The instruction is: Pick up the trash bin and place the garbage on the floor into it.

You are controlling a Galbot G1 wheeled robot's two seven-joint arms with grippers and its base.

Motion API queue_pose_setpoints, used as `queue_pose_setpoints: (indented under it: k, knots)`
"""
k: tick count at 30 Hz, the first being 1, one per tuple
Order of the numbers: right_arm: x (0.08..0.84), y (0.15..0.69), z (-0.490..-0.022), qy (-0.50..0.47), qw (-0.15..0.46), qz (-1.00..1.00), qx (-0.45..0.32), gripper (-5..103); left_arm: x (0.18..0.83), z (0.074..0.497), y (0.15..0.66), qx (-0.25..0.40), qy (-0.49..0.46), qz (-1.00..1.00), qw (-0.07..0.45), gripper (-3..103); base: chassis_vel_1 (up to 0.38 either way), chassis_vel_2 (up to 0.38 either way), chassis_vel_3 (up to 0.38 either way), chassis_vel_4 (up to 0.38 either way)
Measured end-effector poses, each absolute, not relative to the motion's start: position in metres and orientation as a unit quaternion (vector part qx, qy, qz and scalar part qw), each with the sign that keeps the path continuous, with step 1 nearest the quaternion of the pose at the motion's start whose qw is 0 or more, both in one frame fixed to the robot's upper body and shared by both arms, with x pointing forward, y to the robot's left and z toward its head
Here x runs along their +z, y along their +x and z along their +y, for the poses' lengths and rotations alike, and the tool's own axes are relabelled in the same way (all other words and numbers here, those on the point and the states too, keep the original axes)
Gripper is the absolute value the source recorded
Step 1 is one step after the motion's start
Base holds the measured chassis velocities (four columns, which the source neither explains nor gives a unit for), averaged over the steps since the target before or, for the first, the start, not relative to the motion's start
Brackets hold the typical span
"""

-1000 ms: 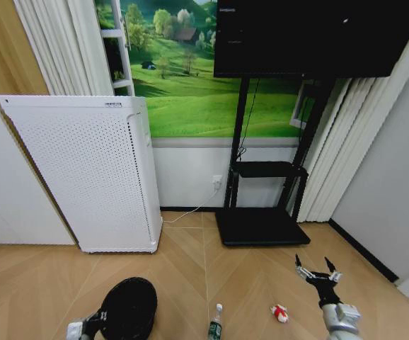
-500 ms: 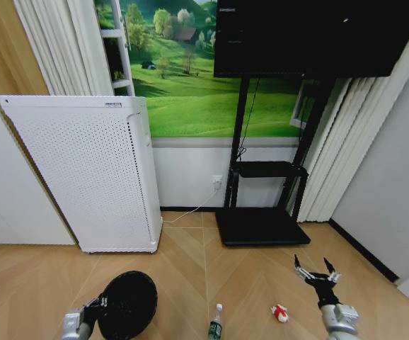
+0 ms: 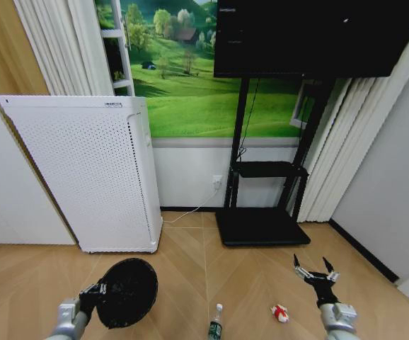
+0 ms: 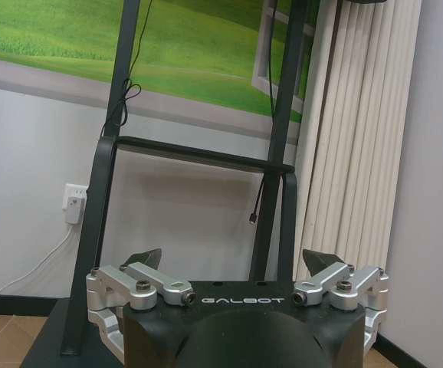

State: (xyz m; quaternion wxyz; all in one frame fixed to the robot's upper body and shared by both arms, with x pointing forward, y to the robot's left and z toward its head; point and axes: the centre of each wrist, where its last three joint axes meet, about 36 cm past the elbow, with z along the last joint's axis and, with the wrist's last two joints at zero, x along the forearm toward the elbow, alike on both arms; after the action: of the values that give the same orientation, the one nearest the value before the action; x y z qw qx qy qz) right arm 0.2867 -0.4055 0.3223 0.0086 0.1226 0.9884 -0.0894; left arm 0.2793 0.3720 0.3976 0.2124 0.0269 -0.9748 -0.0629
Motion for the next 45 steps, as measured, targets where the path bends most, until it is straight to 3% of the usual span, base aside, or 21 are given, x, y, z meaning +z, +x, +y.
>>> queue_pose_setpoints:
  k: [5,23,45]
  knots:
    - [0.323,0.288,-0.406,0.122,0.011,0.988,-0.09,100,0.415,0.377,0.294,-0.075,0.021,-0.983,0.168,5,0.0,0.0,0.0,0.0]
    - [0.318,0.28,-0.408,0.122,-0.004,0.988,-0.098,100,0.442,0.364,0.326,-0.081,-0.019,-0.991,0.102,5,0.0,0.0,0.0,0.0]
    - [0.323,0.279,-0.405,0.124,-0.012,0.988,-0.088,100,0.437,0.362,0.329,-0.08,-0.031,-0.991,0.099,5,0.0,0.0,0.0,0.0]
